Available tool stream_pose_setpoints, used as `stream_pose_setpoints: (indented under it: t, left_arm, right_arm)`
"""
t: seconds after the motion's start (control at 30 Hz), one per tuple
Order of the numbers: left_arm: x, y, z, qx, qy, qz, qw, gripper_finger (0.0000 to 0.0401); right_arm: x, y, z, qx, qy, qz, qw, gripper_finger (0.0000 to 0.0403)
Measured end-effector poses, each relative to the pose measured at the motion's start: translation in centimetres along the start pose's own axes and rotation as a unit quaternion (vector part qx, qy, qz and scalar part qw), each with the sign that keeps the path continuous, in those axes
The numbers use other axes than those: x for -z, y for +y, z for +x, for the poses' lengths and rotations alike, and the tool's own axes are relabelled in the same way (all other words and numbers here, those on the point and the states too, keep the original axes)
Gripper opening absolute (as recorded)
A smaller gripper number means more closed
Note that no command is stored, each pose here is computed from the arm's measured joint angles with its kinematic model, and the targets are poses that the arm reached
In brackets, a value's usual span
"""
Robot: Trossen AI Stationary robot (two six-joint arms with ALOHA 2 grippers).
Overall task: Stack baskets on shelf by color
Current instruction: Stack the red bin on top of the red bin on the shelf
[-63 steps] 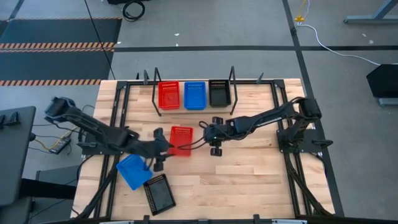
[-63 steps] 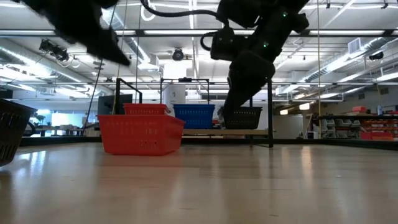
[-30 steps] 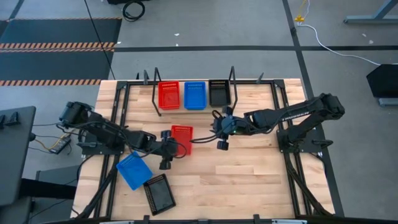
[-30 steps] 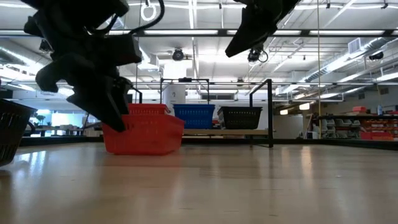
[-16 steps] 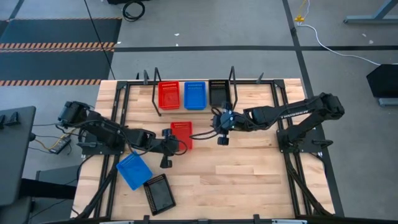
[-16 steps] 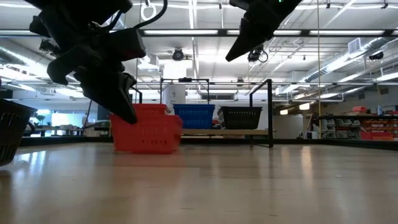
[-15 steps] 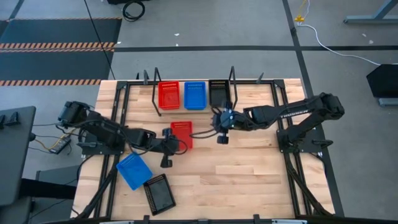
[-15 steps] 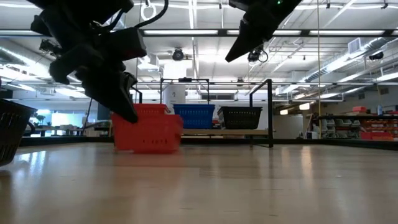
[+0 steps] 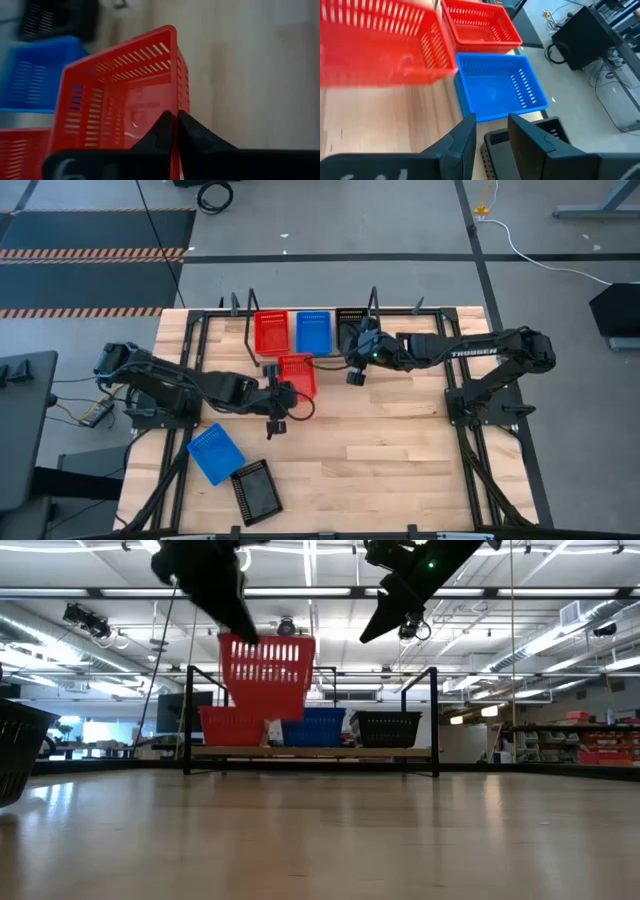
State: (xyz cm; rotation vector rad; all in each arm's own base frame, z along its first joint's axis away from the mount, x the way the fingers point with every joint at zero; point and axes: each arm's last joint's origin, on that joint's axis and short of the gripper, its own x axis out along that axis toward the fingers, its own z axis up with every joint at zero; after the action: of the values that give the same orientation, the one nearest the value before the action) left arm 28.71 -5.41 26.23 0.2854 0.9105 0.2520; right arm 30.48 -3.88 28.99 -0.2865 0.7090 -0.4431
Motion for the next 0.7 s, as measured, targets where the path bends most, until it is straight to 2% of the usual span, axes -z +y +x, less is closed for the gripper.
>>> stream_pose_setpoints:
  t: [0.17, 0.33, 0.43, 0.57, 0.7]
  left_arm:
    - [-2.0, 2.1, -2.5, -0.057, 0.014, 0.020, 0.998, 0.0014]
    - [-2.0, 5.1, -3.3, -0.122, 0.075, 0.030, 0.989, 0.0014]
    - [-1.4, 6.9, -2.8, -0.126, 0.110, 0.037, 0.985, 0.0014]
    - [-0.7, 9.9, -2.5, -0.102, 0.132, 0.031, 0.985, 0.0014]
    - [0.1, 13.0, -3.1, -0.080, 0.122, 0.005, 0.989, 0.0014]
  right_arm:
    - [0.2, -0.5, 0.2, -0.001, 0.009, -0.001, 1.000, 0.0119]
    - [0.4, -0.5, 0.3, -0.003, 0.014, -0.001, 1.000, 0.0119]
    - [0.4, -0.5, 0.2, -0.004, 0.015, 0.003, 1.000, 0.0119]
    - [0.4, -0.4, 0.2, -0.005, 0.019, 0.011, 1.000, 0.0119]
    - [0.6, -0.4, 0.2, -0.009, 0.027, 0.019, 0.999, 0.0119]
